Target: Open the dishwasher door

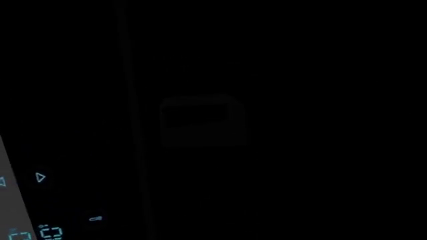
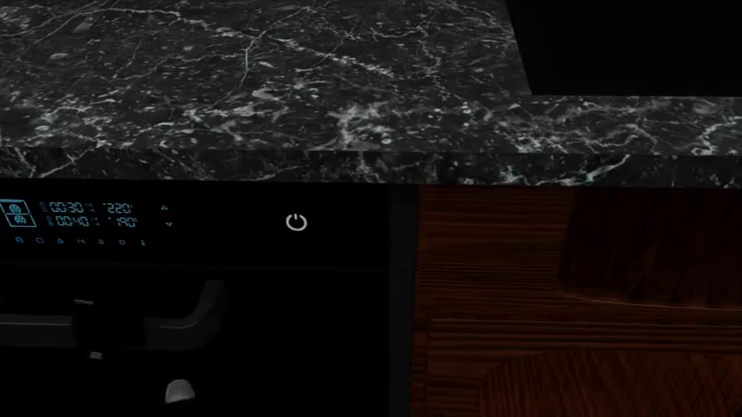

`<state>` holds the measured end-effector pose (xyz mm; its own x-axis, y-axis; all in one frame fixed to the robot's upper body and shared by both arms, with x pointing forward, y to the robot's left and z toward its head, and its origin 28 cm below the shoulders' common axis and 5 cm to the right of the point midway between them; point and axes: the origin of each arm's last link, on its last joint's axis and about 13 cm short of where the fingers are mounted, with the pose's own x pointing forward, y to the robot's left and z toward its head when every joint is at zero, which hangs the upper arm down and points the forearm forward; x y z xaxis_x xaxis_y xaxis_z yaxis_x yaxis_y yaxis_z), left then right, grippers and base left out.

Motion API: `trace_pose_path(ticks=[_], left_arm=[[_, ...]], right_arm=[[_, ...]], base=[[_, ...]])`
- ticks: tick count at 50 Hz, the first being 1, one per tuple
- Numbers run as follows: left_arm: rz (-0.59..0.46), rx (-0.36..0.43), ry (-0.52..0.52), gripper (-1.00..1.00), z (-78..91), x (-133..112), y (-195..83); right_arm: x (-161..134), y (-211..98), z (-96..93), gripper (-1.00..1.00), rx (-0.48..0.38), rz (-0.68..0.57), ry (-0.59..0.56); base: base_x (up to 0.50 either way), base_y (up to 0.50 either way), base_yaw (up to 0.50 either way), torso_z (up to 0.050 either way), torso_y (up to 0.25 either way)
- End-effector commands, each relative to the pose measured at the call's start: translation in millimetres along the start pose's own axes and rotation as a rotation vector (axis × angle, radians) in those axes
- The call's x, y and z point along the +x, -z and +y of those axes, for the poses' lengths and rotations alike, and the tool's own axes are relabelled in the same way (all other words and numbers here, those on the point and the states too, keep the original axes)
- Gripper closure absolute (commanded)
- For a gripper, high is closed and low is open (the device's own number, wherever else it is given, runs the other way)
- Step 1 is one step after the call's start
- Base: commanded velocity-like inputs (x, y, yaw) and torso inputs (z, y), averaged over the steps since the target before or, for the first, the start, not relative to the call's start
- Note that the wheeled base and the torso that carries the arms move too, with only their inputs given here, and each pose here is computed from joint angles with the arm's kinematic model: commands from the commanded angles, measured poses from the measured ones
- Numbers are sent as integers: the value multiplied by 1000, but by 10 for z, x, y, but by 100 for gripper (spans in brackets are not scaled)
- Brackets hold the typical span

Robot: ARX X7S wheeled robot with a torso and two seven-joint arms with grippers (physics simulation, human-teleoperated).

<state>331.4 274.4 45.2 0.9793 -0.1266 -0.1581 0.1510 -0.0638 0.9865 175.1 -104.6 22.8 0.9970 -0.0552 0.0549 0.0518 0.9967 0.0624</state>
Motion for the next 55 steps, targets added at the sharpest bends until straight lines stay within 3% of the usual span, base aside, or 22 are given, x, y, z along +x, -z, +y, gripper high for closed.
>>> trace_pose_path(ticks=[1,21,55], left_arm=[[-15,20,-1,100,8,-77,12],[-36,0,55,100,-43,-567,-32],[-29,-113,168,100,-281,-1300,-198]], right_arm=[[-3,1,0,-100,4,-2,0],[8,-15,12,-100,7,-9,-7],[12,13,-6,-100,20,-19,-7]], base=[[0,0,0,0,0],[0,0,0,0,1],[0,0,0,0,1]])
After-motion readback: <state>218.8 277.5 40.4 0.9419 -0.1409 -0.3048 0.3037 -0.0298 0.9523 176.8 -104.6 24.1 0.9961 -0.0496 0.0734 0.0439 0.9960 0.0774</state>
